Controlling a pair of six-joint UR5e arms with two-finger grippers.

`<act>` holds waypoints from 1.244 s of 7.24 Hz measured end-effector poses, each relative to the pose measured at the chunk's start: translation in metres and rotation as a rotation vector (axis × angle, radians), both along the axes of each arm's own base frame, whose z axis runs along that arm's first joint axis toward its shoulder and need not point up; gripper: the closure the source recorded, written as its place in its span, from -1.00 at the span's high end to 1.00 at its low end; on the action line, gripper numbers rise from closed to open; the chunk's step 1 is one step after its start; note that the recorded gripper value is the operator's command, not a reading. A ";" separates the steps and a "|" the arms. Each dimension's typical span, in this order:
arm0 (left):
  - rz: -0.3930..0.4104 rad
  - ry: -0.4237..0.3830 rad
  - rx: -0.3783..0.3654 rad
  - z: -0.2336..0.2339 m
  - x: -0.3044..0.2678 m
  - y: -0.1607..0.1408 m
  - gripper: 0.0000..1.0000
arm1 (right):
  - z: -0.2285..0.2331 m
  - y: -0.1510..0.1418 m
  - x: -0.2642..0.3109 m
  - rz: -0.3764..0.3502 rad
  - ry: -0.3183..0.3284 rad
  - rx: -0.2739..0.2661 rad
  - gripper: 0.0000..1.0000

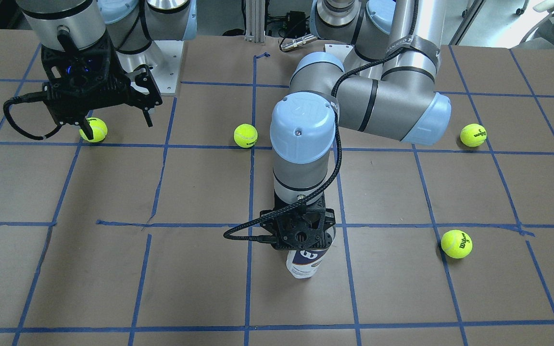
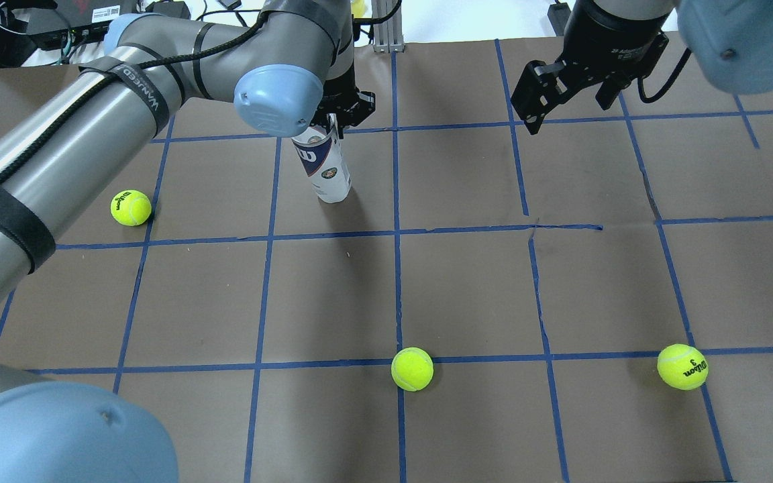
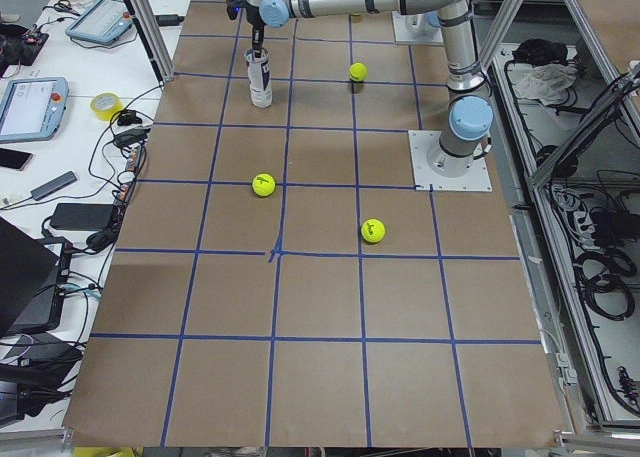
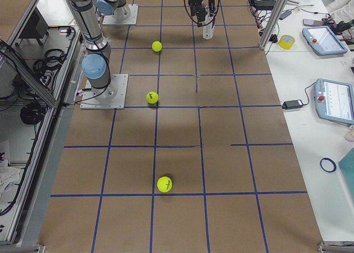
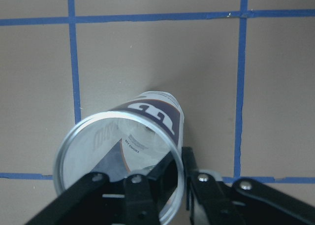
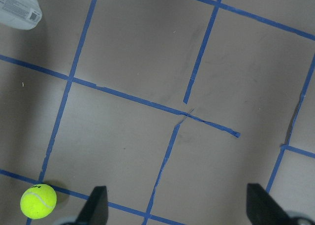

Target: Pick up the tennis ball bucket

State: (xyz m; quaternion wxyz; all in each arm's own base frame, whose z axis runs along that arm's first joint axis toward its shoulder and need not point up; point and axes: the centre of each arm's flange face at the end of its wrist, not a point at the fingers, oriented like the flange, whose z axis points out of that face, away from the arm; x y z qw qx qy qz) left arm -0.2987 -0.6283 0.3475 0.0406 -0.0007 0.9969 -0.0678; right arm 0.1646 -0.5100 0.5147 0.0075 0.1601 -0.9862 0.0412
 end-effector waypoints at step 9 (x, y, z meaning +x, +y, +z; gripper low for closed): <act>-0.018 0.071 -0.074 0.152 0.016 0.091 1.00 | -0.001 0.000 0.001 0.000 -0.003 0.002 1.00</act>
